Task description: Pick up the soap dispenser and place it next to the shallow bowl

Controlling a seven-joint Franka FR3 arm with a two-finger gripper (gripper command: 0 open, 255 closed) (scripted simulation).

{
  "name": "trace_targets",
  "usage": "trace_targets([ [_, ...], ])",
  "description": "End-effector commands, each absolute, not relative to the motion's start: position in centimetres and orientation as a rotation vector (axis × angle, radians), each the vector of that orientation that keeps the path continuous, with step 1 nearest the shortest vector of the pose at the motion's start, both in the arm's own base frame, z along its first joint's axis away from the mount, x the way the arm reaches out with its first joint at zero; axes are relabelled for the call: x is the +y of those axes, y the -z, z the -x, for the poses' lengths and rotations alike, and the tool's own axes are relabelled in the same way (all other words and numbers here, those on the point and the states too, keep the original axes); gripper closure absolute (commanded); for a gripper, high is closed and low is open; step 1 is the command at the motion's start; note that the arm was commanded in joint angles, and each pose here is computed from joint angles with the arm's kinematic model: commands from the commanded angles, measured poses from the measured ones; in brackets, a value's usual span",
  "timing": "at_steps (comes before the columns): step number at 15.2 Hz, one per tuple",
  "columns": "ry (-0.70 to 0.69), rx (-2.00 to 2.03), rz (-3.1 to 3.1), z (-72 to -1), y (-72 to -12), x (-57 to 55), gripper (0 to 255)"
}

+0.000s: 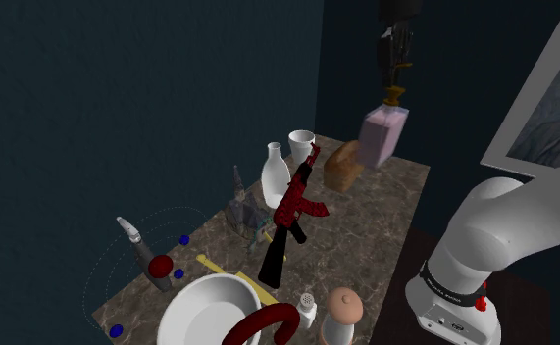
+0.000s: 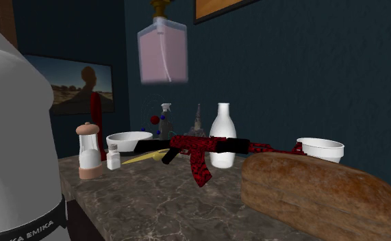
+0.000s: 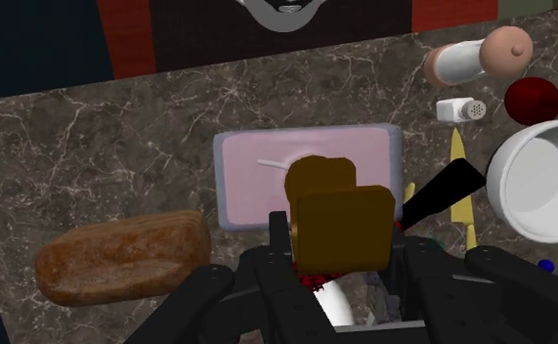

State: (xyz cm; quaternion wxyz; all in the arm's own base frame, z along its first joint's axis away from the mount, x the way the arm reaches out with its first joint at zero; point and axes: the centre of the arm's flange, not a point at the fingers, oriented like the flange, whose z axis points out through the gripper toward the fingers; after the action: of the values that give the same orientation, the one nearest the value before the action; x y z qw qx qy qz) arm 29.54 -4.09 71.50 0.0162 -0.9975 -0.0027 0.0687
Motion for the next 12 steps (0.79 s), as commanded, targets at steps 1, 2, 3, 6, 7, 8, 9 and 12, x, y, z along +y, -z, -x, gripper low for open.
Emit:
trace_targets([
  [1, -0.214, -0.005, 3.102, -28.8, -71.4, -1.0, 255],
  [2, -0.214, -0.005, 3.102, -28.6, -71.4, 0.3, 255],
  [3, -0.214, -0.005, 3.102, -28.3, -71.4, 1.6, 255],
  [6, -0.214, -0.005, 3.102, -27.6, -71.4, 5.5, 255],
  [7, -0.214, -0.005, 3.102, -27.4, -71.4, 6.8, 255],
  [8, -0.214, -0.005, 3.102, -27.1, -71.4, 8.1, 255],
  [9, -0.214, -0.005, 3.102, -26.9, -71.4, 9.4, 255],
  [12, -0.214, -0.005, 3.102, -26.2, -71.4, 13.3, 255],
])
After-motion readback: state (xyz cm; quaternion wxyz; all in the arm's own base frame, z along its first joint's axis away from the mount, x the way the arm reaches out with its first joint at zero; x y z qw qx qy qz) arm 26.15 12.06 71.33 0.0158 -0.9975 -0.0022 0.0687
